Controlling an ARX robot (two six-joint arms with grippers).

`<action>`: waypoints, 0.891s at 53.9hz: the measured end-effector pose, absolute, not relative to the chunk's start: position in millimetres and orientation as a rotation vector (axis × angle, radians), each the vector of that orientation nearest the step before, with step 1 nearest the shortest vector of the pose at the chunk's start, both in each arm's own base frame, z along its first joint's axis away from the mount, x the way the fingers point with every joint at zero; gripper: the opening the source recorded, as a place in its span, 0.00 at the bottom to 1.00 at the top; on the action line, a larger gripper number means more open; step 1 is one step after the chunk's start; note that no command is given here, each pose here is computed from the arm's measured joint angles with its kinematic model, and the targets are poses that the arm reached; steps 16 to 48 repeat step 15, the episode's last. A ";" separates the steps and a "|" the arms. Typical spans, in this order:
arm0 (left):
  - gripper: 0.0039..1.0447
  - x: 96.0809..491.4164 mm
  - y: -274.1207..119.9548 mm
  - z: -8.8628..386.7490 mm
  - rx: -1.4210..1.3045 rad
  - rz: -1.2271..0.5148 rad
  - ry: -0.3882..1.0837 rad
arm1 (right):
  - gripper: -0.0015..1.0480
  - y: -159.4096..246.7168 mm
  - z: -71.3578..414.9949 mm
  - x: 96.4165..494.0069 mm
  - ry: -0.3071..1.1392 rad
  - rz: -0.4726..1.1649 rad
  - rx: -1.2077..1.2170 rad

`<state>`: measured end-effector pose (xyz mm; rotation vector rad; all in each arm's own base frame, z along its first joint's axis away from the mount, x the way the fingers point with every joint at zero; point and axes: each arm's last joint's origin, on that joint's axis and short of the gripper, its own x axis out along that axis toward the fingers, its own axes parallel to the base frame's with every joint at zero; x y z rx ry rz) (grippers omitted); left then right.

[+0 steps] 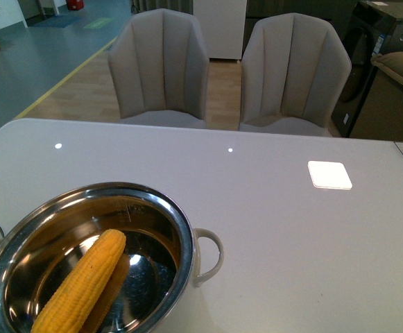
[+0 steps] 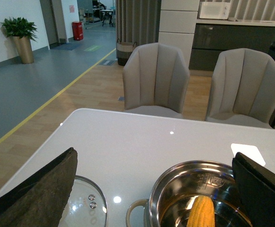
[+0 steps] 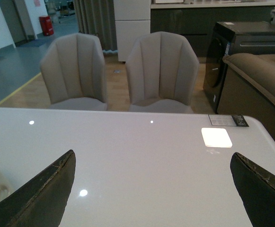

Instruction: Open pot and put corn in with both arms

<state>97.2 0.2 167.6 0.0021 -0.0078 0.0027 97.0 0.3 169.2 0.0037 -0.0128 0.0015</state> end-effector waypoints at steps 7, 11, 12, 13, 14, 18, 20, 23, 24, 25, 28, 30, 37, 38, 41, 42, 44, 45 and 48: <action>0.93 97.2 0.2 167.6 0.002 0.003 -0.008 | 0.91 0.3 169.2 97.0 -0.013 0.002 0.004; 0.93 97.2 0.2 167.6 0.002 0.003 -0.008 | 0.91 0.3 169.2 97.0 -0.013 0.002 0.004; 0.93 97.2 0.2 167.6 0.002 0.003 -0.008 | 0.91 0.3 169.2 97.0 -0.013 0.002 0.004; 0.93 97.2 0.2 167.6 0.002 0.003 -0.008 | 0.91 0.3 169.2 97.0 -0.013 0.002 0.004; 0.93 97.2 0.2 167.6 0.002 0.003 -0.008 | 0.91 0.3 169.2 97.0 -0.013 0.002 0.004; 0.93 97.2 0.2 167.6 0.002 0.003 -0.008 | 0.91 0.3 169.2 97.0 -0.013 0.002 0.004; 0.93 97.2 0.2 167.6 0.002 0.003 -0.008 | 0.91 0.3 169.2 97.0 -0.013 0.002 0.004; 0.93 97.2 0.2 167.6 0.002 0.003 -0.008 | 0.91 0.3 169.2 97.0 -0.013 0.002 0.004; 0.93 97.2 0.2 167.6 0.002 0.003 -0.008 | 0.91 0.3 169.2 97.0 -0.013 0.002 0.004; 0.93 97.2 0.2 167.6 0.002 0.003 -0.008 | 0.91 0.3 169.2 97.0 -0.013 0.002 0.004; 0.93 97.2 0.2 167.6 0.002 0.003 -0.008 | 0.91 0.3 169.2 97.0 -0.013 0.002 0.004; 0.93 97.2 0.2 167.6 0.002 0.003 -0.008 | 0.91 0.3 169.2 97.0 -0.013 0.002 0.004; 0.93 97.2 0.2 167.6 0.002 0.003 -0.008 | 0.91 0.3 169.2 97.0 -0.013 0.002 0.004; 0.93 97.2 0.2 167.6 0.002 0.003 -0.008 | 0.91 0.3 169.2 97.0 -0.013 0.002 0.004; 0.93 97.2 0.2 167.6 0.002 0.003 -0.008 | 0.91 0.3 169.2 97.0 -0.013 0.002 0.004; 0.93 97.2 0.2 167.6 0.002 0.003 -0.008 | 0.91 0.3 169.2 97.0 -0.013 0.002 0.004; 0.93 97.2 0.2 167.6 0.002 0.003 -0.008 | 0.91 0.3 169.2 97.0 -0.013 0.002 0.004; 0.93 97.2 0.2 167.6 0.002 0.003 -0.008 | 0.91 0.3 169.2 97.0 -0.013 0.002 0.004; 0.93 97.2 0.2 167.6 0.002 0.003 -0.008 | 0.91 0.3 169.2 97.0 -0.013 0.002 0.004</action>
